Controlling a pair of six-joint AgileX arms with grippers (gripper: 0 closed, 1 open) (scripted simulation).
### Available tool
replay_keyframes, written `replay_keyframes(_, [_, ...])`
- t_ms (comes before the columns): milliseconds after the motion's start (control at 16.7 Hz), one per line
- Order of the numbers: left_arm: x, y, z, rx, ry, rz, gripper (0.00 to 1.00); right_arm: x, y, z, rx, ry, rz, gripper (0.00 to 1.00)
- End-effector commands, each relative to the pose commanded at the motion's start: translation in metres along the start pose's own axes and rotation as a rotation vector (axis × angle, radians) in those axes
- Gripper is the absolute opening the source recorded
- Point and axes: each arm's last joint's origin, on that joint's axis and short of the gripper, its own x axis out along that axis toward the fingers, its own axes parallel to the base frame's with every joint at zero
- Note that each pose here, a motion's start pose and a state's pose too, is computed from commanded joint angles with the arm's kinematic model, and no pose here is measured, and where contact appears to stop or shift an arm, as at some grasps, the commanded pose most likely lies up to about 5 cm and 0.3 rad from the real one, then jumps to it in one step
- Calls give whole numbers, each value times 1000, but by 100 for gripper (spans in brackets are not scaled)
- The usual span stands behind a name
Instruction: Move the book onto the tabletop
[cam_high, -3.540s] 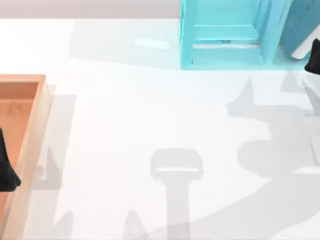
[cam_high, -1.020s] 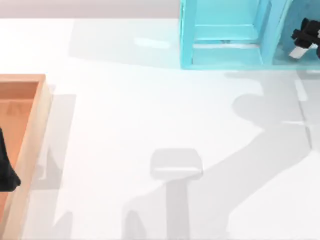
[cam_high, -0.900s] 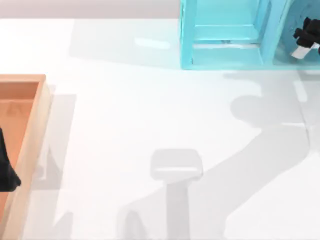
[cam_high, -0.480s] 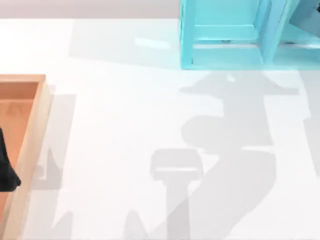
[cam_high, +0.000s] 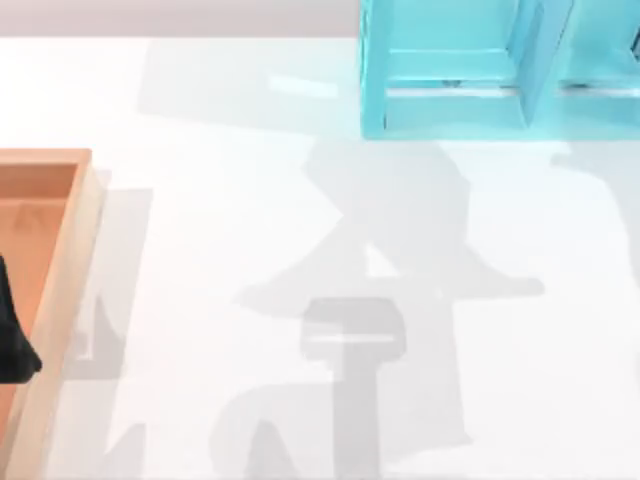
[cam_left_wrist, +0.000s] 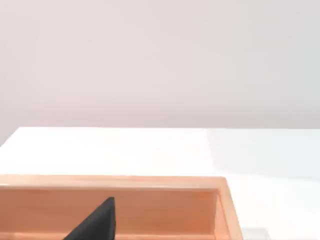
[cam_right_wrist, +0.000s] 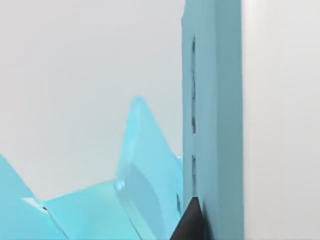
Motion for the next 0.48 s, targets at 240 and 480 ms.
replay_keyframes(240, [0,0,0,0,0,0,100,-33,5,0,4,21,0,0])
replay_keyframes(480, [0,0,0,0,0,0,100,-36,5,-1,6,27,-4,0])
